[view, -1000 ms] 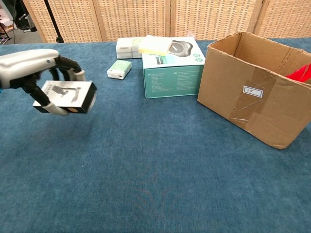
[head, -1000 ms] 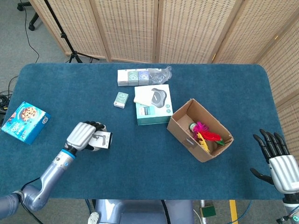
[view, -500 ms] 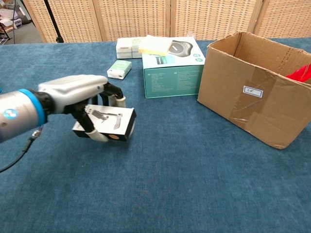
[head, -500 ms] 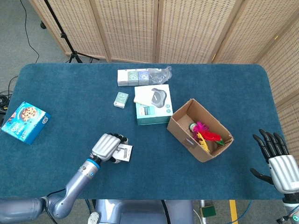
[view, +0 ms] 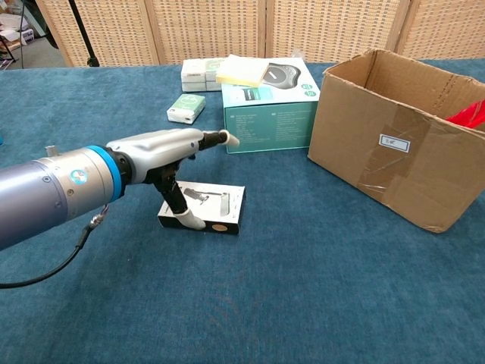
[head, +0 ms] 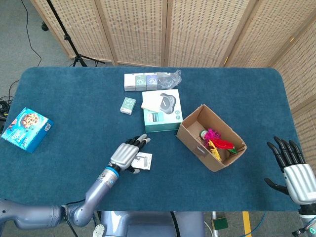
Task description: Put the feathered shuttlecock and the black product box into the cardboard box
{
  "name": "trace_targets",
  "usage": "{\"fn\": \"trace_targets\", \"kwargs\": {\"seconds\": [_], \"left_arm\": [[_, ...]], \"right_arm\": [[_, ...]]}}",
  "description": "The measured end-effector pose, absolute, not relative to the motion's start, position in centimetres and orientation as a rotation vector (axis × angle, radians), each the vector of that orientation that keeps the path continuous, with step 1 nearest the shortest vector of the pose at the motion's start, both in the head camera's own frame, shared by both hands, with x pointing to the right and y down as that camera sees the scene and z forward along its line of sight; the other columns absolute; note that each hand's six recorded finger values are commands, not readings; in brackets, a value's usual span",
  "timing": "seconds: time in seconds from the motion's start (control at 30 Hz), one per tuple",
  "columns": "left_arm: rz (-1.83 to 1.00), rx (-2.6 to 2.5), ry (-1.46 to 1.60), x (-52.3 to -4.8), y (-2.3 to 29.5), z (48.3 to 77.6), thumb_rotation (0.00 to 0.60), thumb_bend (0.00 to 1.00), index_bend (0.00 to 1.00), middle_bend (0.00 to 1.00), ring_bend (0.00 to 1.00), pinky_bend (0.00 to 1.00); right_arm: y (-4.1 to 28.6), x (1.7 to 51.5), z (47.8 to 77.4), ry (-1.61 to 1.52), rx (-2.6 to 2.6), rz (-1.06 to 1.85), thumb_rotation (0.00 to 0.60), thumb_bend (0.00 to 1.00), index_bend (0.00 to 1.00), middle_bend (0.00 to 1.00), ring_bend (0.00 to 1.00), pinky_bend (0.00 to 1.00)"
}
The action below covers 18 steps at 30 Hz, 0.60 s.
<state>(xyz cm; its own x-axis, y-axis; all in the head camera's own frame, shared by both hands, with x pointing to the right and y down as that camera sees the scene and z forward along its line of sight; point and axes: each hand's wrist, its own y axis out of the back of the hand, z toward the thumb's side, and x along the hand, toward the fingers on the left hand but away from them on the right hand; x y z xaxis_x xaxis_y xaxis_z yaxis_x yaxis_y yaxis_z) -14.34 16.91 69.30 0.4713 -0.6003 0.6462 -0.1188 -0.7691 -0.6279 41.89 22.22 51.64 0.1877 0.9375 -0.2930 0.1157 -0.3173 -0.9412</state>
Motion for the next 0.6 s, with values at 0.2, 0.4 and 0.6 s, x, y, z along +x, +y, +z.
{"fn": "trace_targets", "kwargs": {"seconds": [0.2,0.4,0.6], "left_arm": [[-1.2,-2.189,0.622,-16.3,15.7,67.8,0.6,0.0,0.0,0.0,0.0,0.12],[-1.139,-2.117,0.685,-20.5,14.0,65.7,0.6,0.0,0.0,0.0,0.0,0.12],[-1.109,-2.049,0.811,-26.4,12.2,63.2,0.6,0.0,0.0,0.0,0.0,0.12]], "right_arm": [[22.2,41.9,51.7,-1.02,-1.621,1.234,0.6,0.0,0.0,0.0,0.0,0.0],[22.1,42.0,51.7,-1.022,-1.616,1.239,0.6,0.0,0.0,0.0,0.0,0.0],[22.2,41.9,51.8,-1.014,-1.61,1.244,0.6,0.0,0.0,0.0,0.0,0.0]]}}
